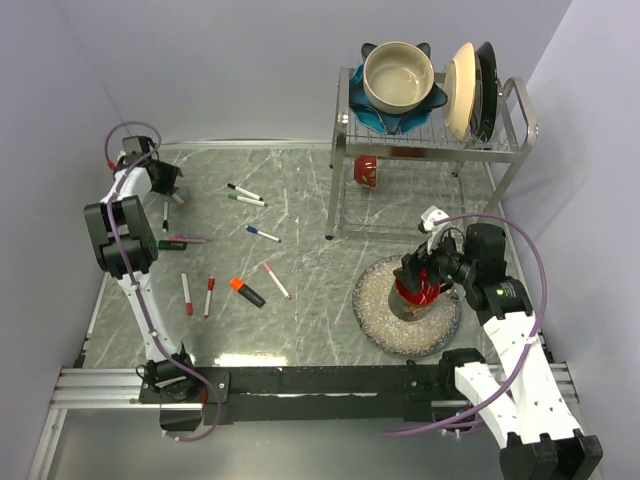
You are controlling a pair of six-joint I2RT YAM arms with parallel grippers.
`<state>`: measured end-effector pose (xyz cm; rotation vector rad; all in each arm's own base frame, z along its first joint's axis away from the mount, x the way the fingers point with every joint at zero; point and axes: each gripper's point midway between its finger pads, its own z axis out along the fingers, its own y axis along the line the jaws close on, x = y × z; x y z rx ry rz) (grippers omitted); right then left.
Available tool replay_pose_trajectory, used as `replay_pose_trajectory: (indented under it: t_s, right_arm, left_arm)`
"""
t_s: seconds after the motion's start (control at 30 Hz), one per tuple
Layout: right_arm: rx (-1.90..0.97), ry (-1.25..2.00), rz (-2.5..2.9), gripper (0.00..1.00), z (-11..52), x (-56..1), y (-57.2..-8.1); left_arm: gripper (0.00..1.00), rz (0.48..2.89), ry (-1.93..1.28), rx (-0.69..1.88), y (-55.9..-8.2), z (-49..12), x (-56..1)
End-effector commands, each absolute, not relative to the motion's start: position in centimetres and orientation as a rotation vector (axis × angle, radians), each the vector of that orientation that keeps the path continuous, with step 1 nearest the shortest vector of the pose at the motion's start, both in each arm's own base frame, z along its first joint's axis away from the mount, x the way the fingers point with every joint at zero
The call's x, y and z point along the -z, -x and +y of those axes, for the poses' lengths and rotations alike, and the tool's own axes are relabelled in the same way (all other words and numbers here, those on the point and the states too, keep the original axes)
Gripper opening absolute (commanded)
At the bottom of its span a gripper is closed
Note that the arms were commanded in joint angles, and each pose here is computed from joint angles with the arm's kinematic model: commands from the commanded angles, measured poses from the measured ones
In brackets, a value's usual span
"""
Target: Open the pen caps
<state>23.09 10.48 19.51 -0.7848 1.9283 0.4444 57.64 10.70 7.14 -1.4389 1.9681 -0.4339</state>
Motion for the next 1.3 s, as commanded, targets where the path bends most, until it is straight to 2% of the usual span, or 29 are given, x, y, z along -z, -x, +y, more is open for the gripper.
replay_pose_trajectory:
  t_s: [0.0, 0.03, 0.1, 0.2, 0.3, 0.33, 0.47, 0.8, 1.0, 1.27]
  right_arm:
    - [-0.406, 0.807, 1.865, 1.0, 10.6, -20.8, -23.8]
    - [-0.406, 0.809, 1.863, 1.0, 10.7, -20.8, -23.8]
    - [-0.405, 0.809, 1.863, 1.0, 10.7, -20.8, -23.8]
    - [-0.408, 0.814, 1.868, 1.0, 10.8, -20.6, -23.8]
    - [-0.404, 0.816, 1.869, 1.0, 10.8, -20.6, -23.8]
    - [-0.401, 0.815, 1.867, 1.0, 10.8, -20.7, -23.8]
    - [-0.394, 0.814, 1.87, 1.0, 10.8, -20.6, -23.9]
    - [-0.388, 0.819, 1.882, 1.0, 10.9, -20.2, -24.1]
    - [-0.376, 0.812, 1.88, 1.0, 10.7, -20.3, -24.2]
    - [-0.37, 0.809, 1.868, 1.0, 10.7, -20.6, -24.1]
  left_arm:
    - [0.54, 1.936, 1.113, 0.44, -58.3, 11.0, -14.2]
    - [0.77, 1.947, 1.07, 0.419, -57.6, 10.9, -14.2]
    - [0.83, 1.971, 1.068, 0.387, -57.1, 11.2, -13.5]
    - [0.83, 2.058, 1.089, 0.334, -56.8, 11.5, -11.1]
    - [0.79, 2.09, 1.135, 0.272, -56.8, 12.3, -9.5]
    - [0.72, 2.123, 1.153, 0.244, -56.6, 12.5, -8.6]
    - [0.57, 2.183, 1.186, 0.101, -56.2, 13.7, -6.9]
    - [0.5, 2.29, 1.145, -0.017, -56.4, 13.3, -4.6]
    - [0.38, 2.355, 1.09, -0.122, -56.5, 12.8, -3.6]
    - [0.37, 2.477, 0.988, -0.248, -54.8, 12.8, -1.6]
